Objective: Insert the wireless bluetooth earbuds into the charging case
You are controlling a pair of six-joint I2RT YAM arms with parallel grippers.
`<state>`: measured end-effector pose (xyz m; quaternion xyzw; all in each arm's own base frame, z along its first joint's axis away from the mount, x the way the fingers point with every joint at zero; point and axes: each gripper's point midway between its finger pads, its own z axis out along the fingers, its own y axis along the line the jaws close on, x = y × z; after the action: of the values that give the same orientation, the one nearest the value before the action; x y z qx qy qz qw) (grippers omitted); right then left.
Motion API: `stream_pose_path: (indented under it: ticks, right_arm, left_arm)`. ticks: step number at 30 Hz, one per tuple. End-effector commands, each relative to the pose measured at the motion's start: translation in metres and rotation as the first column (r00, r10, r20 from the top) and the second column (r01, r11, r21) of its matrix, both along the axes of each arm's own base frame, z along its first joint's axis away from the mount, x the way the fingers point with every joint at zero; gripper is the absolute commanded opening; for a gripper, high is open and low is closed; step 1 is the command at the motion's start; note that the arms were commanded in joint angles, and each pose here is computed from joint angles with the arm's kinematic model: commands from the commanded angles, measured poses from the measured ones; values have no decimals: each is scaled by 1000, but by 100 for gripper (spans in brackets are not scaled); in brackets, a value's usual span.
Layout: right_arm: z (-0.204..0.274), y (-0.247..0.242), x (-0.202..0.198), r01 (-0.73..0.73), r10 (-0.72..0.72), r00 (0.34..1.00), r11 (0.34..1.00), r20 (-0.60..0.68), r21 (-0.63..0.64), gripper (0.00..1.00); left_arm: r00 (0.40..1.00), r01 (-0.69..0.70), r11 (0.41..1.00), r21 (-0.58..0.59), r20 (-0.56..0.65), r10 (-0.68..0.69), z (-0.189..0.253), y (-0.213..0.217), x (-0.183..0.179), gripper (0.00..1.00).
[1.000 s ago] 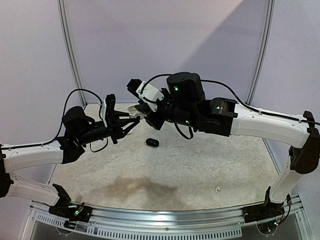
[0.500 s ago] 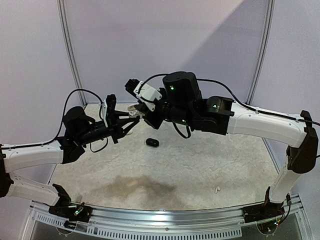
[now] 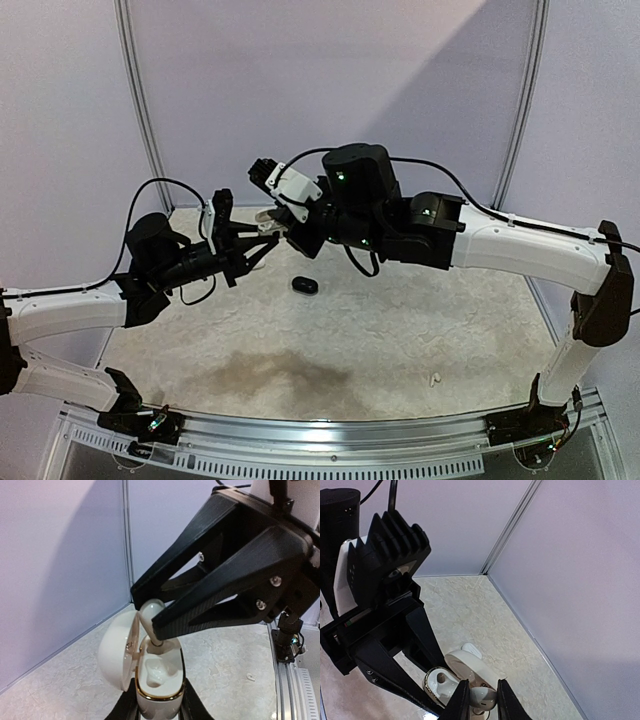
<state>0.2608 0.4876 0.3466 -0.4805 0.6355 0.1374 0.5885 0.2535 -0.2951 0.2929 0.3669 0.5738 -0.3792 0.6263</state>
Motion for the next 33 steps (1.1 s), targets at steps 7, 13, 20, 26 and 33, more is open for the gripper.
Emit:
stream_pose_path:
  ticks: [7, 13, 20, 26, 33]
  right_arm:
    - [-32, 1, 0, 2, -6, 999, 996, -49, -94, 23]
    - [-33, 1, 1, 10, -14, 999, 995, -47, -98, 22]
    - [-38, -1, -1, 10, -17, 998, 994, -64, -108, 22]
    - [-36, -2, -2, 6, -13, 998, 995, -69, -100, 23]
    - [-37, 0, 1, 21, -27, 998, 995, -61, -100, 24]
  left_arm:
    - [996, 10, 999, -45, 88, -6, 28, 0, -5, 0]
    - [997, 16, 999, -49, 78, -12, 27, -1, -6, 0]
    - [999, -11, 998, -58, 47, 14, 26, 2, 0, 0]
    - [999, -11, 998, -57, 35, 13, 25, 2, 1, 0]
    - [999, 5, 998, -55, 38, -3, 27, 1, -2, 0]
